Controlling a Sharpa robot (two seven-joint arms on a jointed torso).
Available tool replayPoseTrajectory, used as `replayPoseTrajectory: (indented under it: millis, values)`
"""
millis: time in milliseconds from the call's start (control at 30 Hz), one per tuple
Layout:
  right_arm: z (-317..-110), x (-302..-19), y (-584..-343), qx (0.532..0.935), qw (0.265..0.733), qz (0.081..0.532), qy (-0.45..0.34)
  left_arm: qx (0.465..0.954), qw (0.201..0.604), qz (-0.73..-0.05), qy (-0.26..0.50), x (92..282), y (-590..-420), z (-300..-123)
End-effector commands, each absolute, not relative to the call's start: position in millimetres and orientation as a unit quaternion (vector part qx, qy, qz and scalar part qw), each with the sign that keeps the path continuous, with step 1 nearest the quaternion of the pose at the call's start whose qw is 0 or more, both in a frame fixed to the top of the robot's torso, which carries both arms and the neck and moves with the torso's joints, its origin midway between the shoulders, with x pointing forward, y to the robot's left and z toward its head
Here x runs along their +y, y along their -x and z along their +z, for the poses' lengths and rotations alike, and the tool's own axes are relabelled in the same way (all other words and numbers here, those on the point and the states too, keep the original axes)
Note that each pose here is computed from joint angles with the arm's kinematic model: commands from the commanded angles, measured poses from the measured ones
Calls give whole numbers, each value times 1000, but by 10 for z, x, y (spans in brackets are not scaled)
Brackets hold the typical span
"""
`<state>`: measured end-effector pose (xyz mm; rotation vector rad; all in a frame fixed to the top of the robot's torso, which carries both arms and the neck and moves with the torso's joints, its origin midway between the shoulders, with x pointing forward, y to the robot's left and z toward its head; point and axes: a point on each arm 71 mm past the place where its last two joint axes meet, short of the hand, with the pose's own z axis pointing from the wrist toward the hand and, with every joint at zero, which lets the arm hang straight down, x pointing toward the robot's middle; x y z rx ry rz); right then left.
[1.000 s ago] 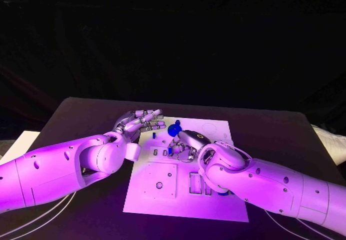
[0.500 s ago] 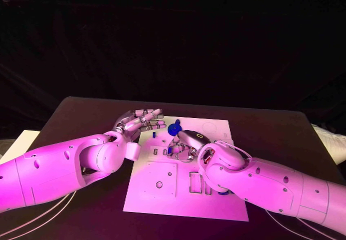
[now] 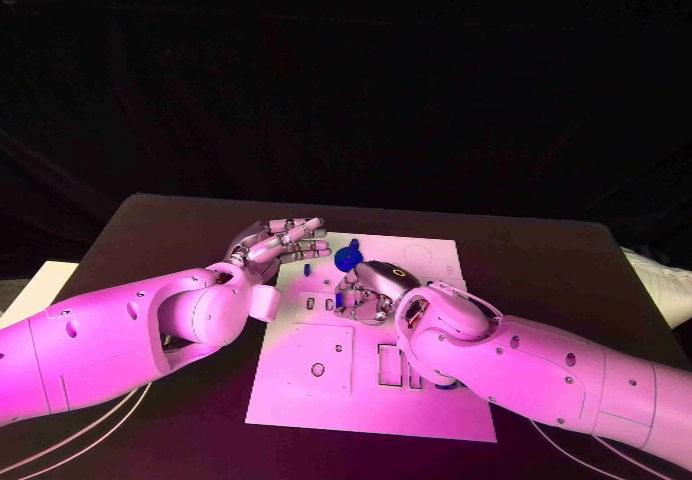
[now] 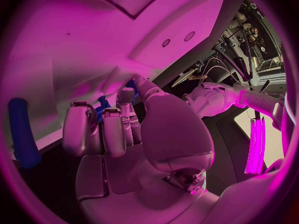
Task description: Assemble the parts on the task board
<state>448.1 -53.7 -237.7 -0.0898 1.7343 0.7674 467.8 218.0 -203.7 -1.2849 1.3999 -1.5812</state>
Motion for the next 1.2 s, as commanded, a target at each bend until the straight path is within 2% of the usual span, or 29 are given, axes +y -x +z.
replayPoseTrajectory:
  millis: [33,300,433,600,800,967,1067,1200]
  values:
    - [-2370,-538,-4479,737,586,333,36,532,324,-612,487,2159,-4674,-2022]
    - [-2351,-535,-4470,731,591,339,33,532,323,-613,487,2160,-4675,-2023]
    - [-2308,-539,-4443,710,608,355,20,532,323,-613,487,2157,-4675,-2023]
    - [-2205,-561,-4341,665,626,406,9,533,321,-613,486,2167,-4681,-2027]
    - [-2037,-672,-4252,646,589,486,-10,546,324,-606,479,2198,-4681,-2038]
    - [-1851,-905,-4253,635,569,521,-36,583,327,-589,454,2214,-4647,-2049]
    - [-1759,-1085,-4303,632,568,524,-61,613,336,-565,439,2229,-4637,-2058]
    - [-1622,-1439,-4417,633,560,521,-120,676,341,-509,410,2259,-4646,-2062]
